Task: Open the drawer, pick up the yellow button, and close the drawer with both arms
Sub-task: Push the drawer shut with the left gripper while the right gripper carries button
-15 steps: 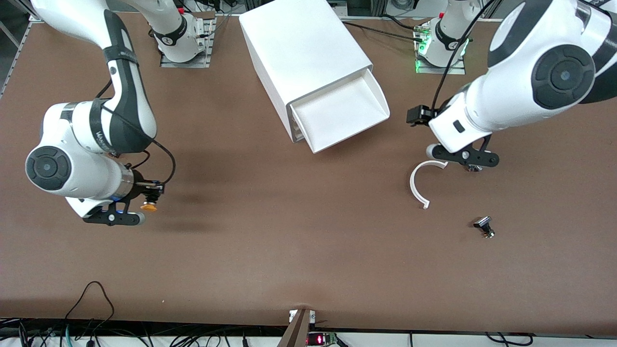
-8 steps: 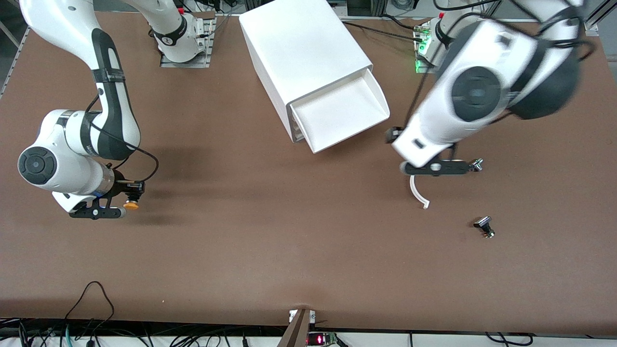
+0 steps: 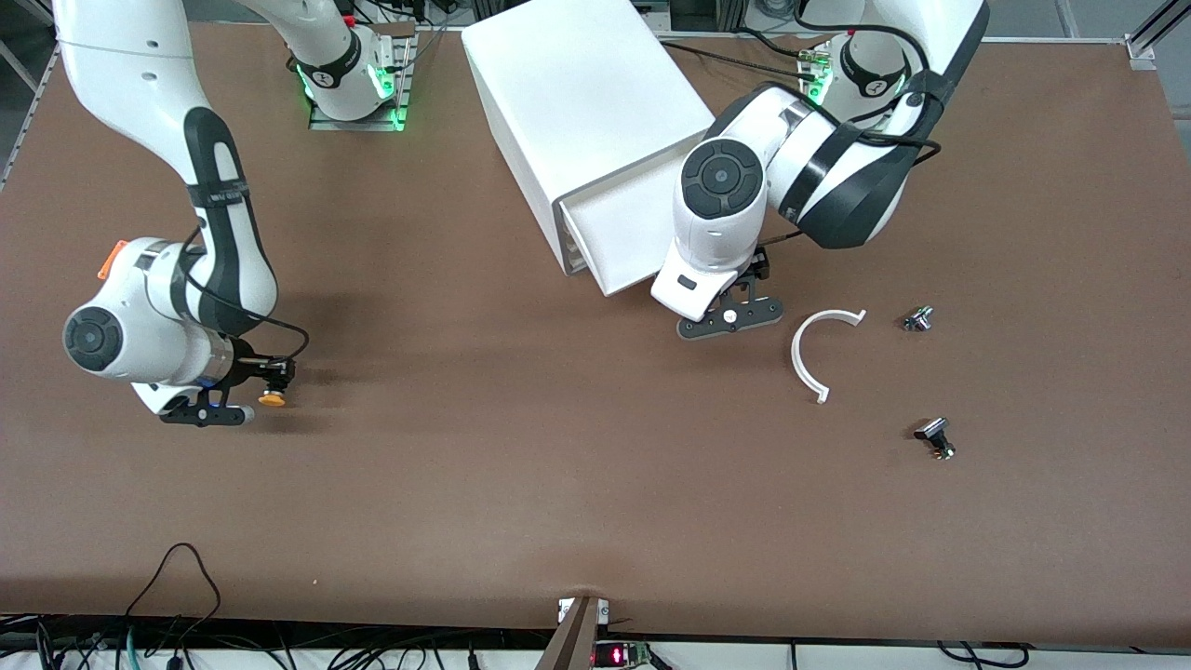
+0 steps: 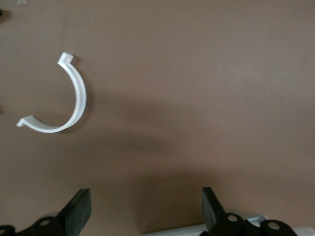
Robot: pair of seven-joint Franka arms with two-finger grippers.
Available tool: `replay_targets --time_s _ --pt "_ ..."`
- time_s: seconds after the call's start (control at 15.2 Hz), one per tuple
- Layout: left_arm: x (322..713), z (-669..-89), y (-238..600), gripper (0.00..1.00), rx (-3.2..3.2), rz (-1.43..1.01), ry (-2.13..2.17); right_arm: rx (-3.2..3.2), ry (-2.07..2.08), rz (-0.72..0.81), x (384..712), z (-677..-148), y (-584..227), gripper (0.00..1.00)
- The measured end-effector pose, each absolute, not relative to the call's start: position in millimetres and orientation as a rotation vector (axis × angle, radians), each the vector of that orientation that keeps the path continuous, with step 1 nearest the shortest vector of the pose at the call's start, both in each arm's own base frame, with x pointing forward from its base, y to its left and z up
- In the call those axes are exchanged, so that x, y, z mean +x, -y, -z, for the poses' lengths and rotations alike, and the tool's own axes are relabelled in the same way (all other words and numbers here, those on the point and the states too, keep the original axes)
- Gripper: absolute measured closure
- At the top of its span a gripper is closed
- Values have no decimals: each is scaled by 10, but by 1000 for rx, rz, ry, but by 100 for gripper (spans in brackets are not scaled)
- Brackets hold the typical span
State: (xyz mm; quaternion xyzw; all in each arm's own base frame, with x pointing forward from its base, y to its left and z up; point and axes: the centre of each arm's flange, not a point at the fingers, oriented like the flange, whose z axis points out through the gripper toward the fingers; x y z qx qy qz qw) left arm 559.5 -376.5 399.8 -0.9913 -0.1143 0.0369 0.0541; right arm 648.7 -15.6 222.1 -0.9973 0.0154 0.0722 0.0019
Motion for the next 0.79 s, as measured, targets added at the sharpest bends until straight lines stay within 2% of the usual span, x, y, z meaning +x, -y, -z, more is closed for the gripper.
replay_targets --time_s 0.4,0.46,0.79 --pt "5258 -3754 3879 2 -3014 -102 446 -3144 -51 -219 6447 -2012 186 59" --pt "5215 -3728 3885 3 -3015 -121 461 -3144 -51 -217 6449 -2014 185 54" --pt "4985 -3613 4012 6 -3015 -133 563 -3138 -16 -159 6537 -2197 54 13"
